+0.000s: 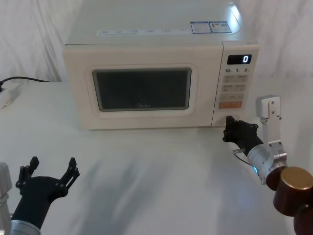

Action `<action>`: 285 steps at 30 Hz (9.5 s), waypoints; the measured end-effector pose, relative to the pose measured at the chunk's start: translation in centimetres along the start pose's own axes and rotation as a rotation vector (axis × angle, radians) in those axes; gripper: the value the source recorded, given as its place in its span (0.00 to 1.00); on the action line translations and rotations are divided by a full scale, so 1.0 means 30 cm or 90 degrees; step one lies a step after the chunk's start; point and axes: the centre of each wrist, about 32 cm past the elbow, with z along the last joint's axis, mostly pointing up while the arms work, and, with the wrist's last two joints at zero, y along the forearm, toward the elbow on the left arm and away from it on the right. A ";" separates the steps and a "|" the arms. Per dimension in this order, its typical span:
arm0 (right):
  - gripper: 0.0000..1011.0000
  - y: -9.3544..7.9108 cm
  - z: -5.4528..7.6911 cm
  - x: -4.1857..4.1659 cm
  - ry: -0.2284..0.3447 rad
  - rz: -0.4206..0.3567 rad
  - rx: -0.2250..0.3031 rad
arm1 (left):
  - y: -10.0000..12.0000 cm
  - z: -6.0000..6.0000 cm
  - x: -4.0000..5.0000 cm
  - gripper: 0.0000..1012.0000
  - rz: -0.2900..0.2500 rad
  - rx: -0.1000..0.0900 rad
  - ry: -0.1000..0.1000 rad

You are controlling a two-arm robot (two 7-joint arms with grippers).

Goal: Press the button to open the microwave door with one hand; close the microwave door with the other hand.

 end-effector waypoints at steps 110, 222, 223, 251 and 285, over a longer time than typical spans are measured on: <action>0.00 -0.244 -0.005 -0.105 -0.006 -0.025 0.026 | 0.000 0.000 0.000 0.99 0.000 0.000 0.000; 0.00 -0.289 -0.039 -0.132 0.000 -0.035 0.045 | 0.000 0.000 0.000 0.27 0.000 0.000 0.000; 0.00 -0.289 -0.039 -0.132 0.000 -0.035 0.044 | 0.000 0.000 0.000 0.24 0.000 0.000 0.000; 0.00 -0.289 -0.039 -0.132 0.000 -0.035 0.044 | -0.007 0.026 0.006 0.00 -0.025 -0.041 -0.014; 0.00 -0.289 -0.039 -0.132 0.000 -0.035 0.045 | -0.051 0.167 -0.022 0.00 -0.107 -0.096 -0.016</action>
